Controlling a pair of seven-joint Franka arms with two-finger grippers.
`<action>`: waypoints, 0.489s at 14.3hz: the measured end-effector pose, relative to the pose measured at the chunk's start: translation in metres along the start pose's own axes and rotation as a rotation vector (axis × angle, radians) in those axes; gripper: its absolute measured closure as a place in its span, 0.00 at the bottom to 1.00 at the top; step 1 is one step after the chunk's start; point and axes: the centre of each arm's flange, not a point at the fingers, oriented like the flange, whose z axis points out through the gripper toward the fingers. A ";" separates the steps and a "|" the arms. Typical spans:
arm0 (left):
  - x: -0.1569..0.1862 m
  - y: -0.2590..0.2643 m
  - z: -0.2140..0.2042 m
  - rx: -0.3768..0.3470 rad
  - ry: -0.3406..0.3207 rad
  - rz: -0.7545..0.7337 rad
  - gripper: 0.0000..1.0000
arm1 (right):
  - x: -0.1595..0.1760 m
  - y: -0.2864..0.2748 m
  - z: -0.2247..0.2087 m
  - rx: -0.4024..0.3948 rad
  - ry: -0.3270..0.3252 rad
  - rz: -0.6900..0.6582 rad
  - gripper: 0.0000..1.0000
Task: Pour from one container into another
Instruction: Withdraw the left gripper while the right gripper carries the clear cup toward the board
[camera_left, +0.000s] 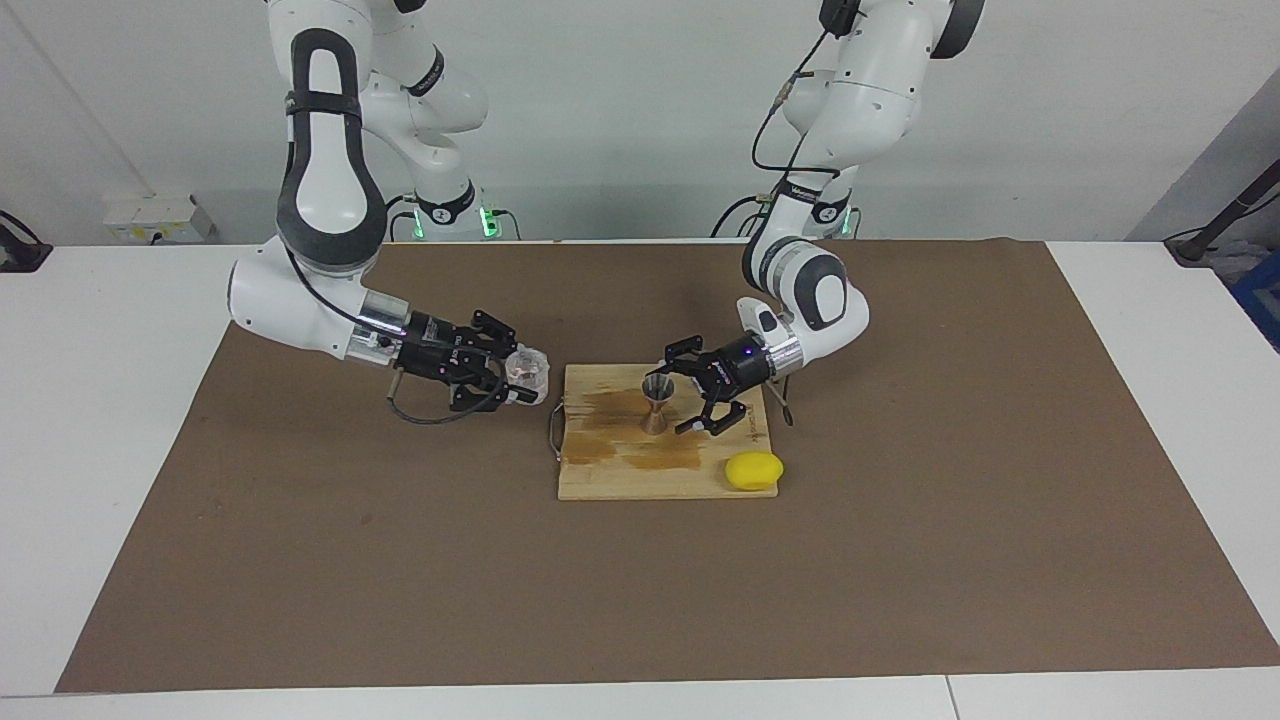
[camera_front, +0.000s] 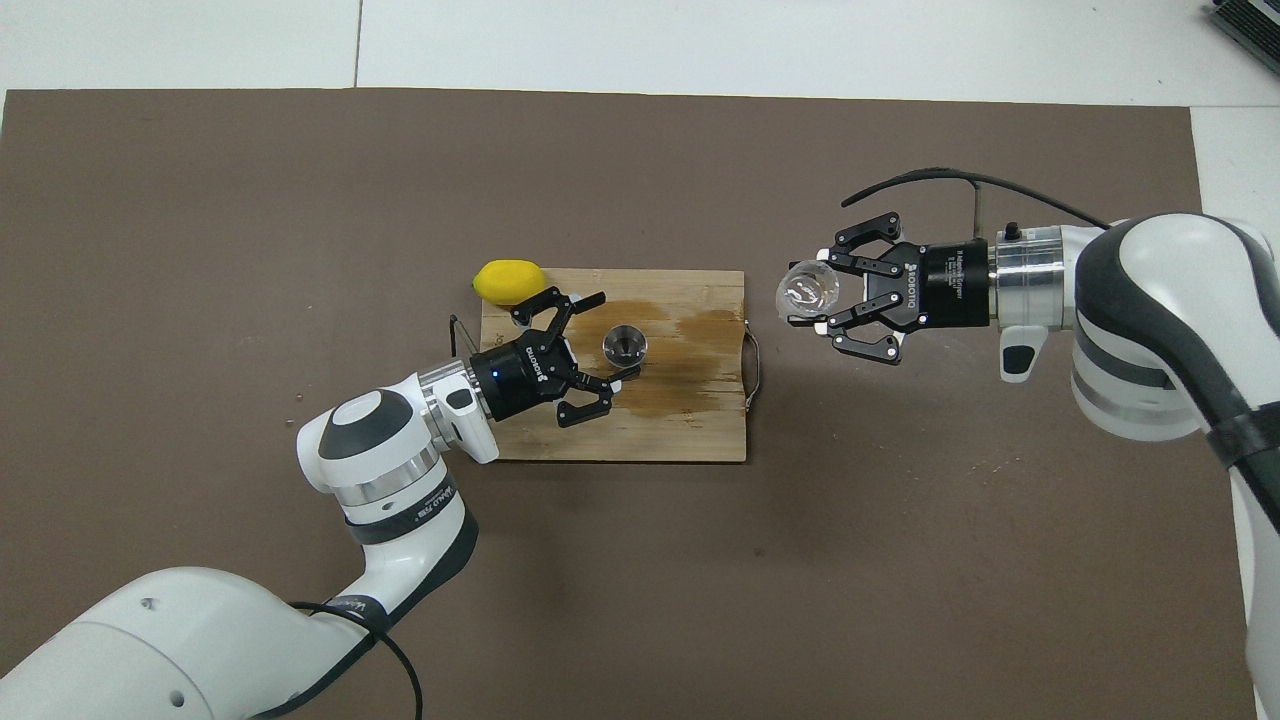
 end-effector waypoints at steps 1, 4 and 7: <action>-0.002 0.001 -0.001 -0.001 -0.004 -0.004 0.00 | 0.000 0.000 -0.001 0.001 0.000 0.001 0.49; -0.006 0.004 -0.002 -0.003 -0.008 -0.008 0.00 | 0.001 0.000 -0.001 0.002 0.000 0.001 0.49; -0.010 0.009 -0.005 -0.008 -0.017 -0.015 0.00 | 0.002 -0.001 -0.003 0.006 0.001 0.003 0.49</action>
